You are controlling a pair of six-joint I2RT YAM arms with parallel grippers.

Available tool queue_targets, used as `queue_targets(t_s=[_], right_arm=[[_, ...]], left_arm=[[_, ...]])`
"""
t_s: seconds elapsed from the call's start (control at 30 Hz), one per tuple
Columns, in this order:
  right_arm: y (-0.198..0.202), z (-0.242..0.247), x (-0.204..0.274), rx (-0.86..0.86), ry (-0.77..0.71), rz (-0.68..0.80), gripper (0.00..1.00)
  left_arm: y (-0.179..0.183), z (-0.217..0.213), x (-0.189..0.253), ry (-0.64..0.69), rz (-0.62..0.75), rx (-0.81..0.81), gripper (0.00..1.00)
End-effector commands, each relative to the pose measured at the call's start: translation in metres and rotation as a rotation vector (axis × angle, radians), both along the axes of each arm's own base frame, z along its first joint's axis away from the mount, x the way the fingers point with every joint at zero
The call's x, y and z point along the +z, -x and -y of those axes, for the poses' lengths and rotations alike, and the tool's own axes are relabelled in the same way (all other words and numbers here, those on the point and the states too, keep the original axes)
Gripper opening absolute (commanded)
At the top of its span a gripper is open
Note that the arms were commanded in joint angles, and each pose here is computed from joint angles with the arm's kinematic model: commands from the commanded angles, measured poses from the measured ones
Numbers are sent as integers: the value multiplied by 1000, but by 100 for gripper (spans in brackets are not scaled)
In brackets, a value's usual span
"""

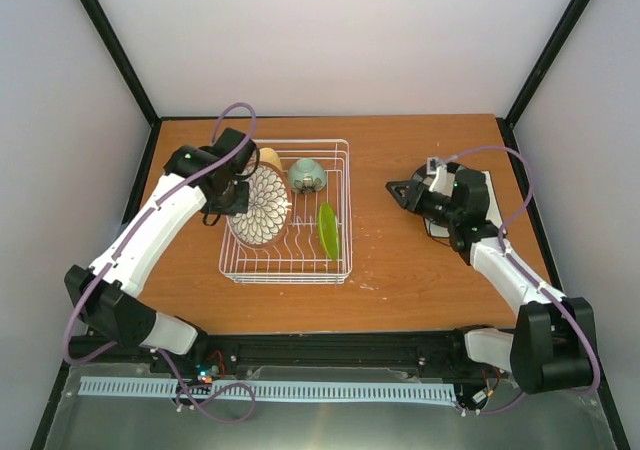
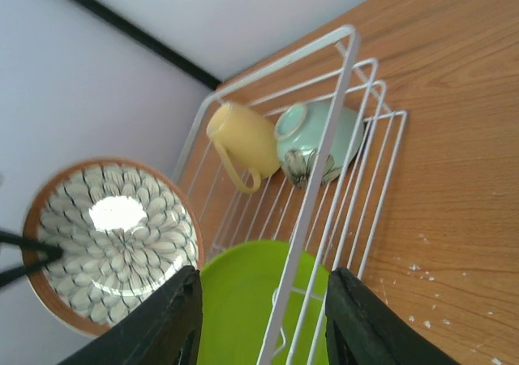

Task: Load the mixed dishes into the dish rack

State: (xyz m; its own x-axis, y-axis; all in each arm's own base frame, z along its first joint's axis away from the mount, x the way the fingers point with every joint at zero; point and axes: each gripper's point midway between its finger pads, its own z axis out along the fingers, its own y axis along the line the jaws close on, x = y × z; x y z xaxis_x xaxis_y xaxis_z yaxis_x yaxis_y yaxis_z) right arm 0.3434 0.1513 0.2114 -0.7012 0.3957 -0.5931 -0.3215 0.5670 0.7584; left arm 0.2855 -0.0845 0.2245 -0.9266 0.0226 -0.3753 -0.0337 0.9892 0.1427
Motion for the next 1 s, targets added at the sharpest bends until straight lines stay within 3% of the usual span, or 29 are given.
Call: queue_targets(t_s=[0.0,0.1,0.23,0.33,0.4,0.47,0.63,0.8,0.97], right_arm=[[12,-34,22,116,83,135,42],[19,-63,23,171,209,181,41],[22,-77,27,180,239,204,41],[25,-82,32,193,250,214,41],[28,-87,33,203,288,215,41],[32,-95,33,214,359,226,41],[30,-109,22,193,496,238,40],[14,-101,21,70,528,269,41],[-16,-139,-2,181,566,226,39]], left_arm=[[-15,1,55,95,170,-8,1],[-29,15,105,172,285,-55,0],[-42,46,211,410,528,-123,1],[-36,61,283,569,687,-187,1],[-27,63,304,635,736,-195,1],[-20,57,300,642,710,-154,1],[-9,36,227,547,548,-17,1],[4,12,217,480,572,54,1],[7,-2,211,417,588,90,1]])
